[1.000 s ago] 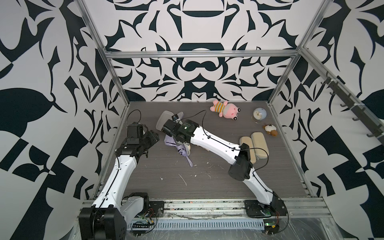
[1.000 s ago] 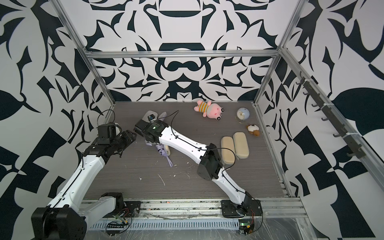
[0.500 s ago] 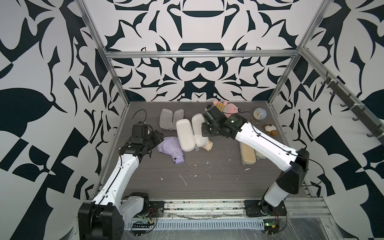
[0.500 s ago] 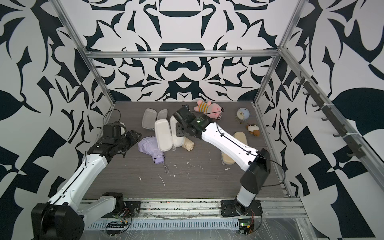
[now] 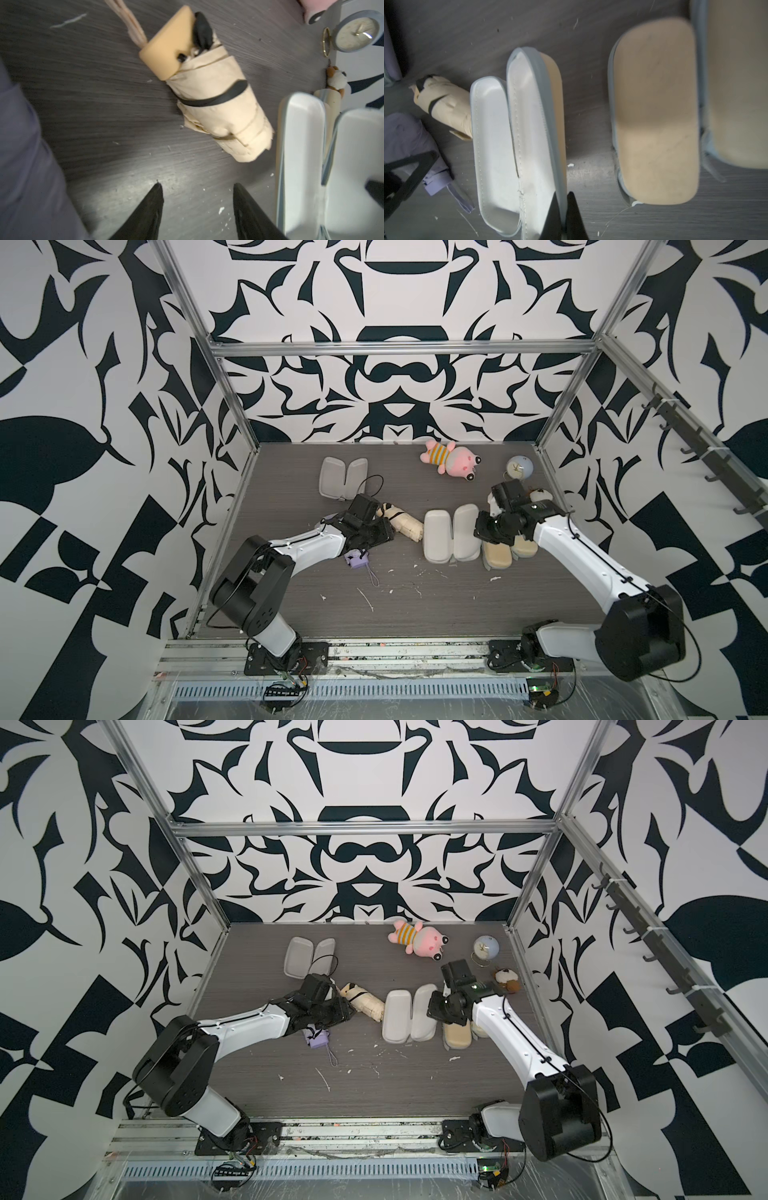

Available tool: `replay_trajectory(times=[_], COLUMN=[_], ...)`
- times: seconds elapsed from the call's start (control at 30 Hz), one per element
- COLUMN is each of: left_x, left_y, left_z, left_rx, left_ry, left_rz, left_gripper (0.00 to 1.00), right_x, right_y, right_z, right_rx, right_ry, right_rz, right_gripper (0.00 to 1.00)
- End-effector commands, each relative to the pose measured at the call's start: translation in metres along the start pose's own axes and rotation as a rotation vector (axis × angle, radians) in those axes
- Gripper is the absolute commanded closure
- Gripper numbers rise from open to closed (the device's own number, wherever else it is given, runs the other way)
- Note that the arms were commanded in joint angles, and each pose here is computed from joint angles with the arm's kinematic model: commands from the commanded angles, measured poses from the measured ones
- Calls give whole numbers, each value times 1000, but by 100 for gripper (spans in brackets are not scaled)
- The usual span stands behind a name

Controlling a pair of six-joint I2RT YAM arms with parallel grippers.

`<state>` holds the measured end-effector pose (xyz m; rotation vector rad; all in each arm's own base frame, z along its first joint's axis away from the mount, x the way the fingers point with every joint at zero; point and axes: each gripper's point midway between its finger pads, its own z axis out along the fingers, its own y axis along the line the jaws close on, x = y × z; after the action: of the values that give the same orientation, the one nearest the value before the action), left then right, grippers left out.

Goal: Put umbrellas into zippered umbrella sleeves
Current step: Place the umbrella sleeve at the center of the board, then pick up the umbrella from the center of the board.

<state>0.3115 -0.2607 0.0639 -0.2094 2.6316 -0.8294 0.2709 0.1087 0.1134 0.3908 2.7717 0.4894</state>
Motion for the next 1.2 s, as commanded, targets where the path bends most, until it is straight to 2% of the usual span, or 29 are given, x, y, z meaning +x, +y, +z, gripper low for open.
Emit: replay_trajectory(times=[0.0, 0.13, 0.23, 0.27, 0.3, 0.43, 0.6, 0.73, 0.9, 0.93, 0.97, 1.17], left_x=[-3, 4, 3, 3, 3, -5, -9, -8, -8, -8, -6, -4], left_y=[29, 86, 100, 100, 97, 78, 53, 45, 44, 45, 47, 44], left_z=[-1, -21, -41, -45, -49, -63, -72, -69, -73, -74, -74, -79], left_rx=[-14, -78, -95, -93, -91, -39, 22, 37, 42, 40, 33, 51], left_ry=[-6, -5, -32, -35, -34, -39, -40, -44, -65, -70, -68, -85], left_rz=[-64, -178, -189, -183, -174, -156, -137, -133, -138, -140, -144, -141], left_gripper=[44, 45, 45, 45, 45, 45, 45, 44, 45, 45, 45, 45], right_x=[20, 51, 63, 64, 64, 50, 19, 1, -36, -40, -42, -50], right_y=[22, 30, 29, 25, 23, 18, 34, 80, 149, 159, 169, 189], right_z=[8, 24, 39, 43, 43, 19, -24, 1, 31, 37, 45, 91], right_rx=[-145, -151, -140, -116, -99, 7, 59, 63, 53, 54, 58, 149], right_ry=[17, 56, 83, 91, 98, 79, 1, -22, -178, -192, -196, -166], right_rz=[31, -20, -60, -72, -97, -221, -290, -260, -177, -171, -178, -204], right_gripper=[100, 100, 100, 96, 90, 47, 25, 23, 18, 11, 10, 8])
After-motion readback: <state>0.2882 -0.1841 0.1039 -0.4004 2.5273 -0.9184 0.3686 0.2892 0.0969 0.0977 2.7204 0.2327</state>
